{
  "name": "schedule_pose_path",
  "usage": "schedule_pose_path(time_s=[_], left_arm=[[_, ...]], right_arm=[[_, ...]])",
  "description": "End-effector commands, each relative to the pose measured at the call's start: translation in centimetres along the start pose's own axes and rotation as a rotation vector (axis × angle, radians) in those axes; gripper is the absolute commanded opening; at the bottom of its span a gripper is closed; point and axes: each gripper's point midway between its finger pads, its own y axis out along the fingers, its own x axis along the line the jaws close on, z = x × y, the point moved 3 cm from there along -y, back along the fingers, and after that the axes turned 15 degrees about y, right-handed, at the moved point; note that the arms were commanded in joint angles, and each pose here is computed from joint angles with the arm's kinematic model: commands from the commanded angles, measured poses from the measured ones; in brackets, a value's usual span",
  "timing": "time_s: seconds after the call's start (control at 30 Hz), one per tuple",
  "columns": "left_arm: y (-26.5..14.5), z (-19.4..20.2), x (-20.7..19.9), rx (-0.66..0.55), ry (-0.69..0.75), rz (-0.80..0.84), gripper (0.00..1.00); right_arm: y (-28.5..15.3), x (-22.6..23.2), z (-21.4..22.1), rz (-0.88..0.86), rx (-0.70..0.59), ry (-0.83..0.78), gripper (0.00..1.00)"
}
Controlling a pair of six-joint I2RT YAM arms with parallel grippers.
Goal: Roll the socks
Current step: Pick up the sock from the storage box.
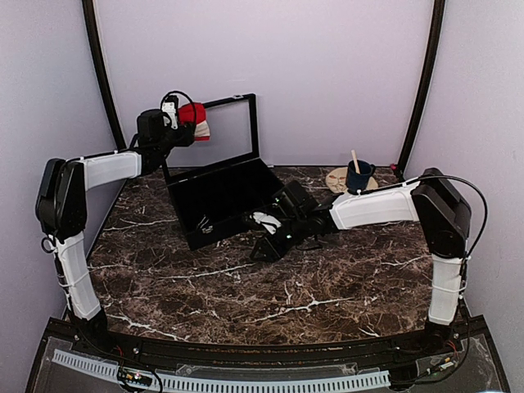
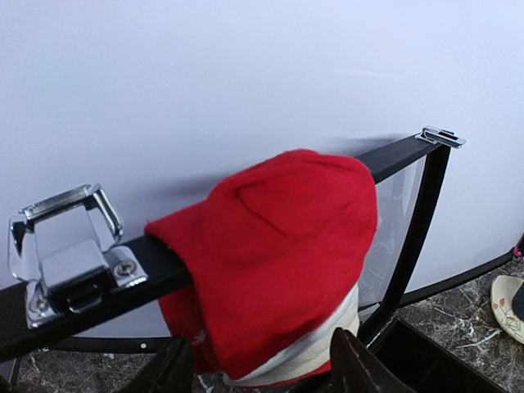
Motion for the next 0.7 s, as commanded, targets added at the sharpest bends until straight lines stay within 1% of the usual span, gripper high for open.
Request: schedule_pose_path(time_s=[0.0, 0.07, 0.13, 0.23, 0.4, 0.43, 0.67], left_arm=[[0.6, -1.6, 0.2, -0.065, 0.027, -0.028, 0.59], [0.9, -1.7, 0.0, -0.073, 0.031, -0.023, 0.58], [1.2, -1.7, -0.2, -0.081, 0.035, -0.010, 0.52], [1.4, -1.7, -0.5, -0.095, 0.025, 0.009, 0.36], [1.2, -1.4, -1.3, -0.095, 0.017, 0.044, 0.02], [1.1, -1.4, -1.4, -0.095, 0.020, 0.050, 0.00], [0.1, -1.6, -2.7, -0.097, 0.021, 0.108, 0.00]], right_arm=[[0.0, 0.5, 0.3, -0.019, -0.003, -0.021, 0.42], [0.0, 0.4, 0.4, -0.015, -0.002, -0.022, 0.42], [-0.1, 0.2, 0.6, -0.010, -0.003, -0.023, 0.42], [-0.1, 0.0, 0.9, -0.004, 0.002, -0.021, 0.43], [-0.3, 0.1, 0.9, -0.003, -0.002, -0.022, 0.43], [-0.3, 0.1, 0.9, -0.001, -0.002, -0.021, 0.43], [-0.5, 0.2, 0.8, -0.002, -0.006, -0.020, 0.43]])
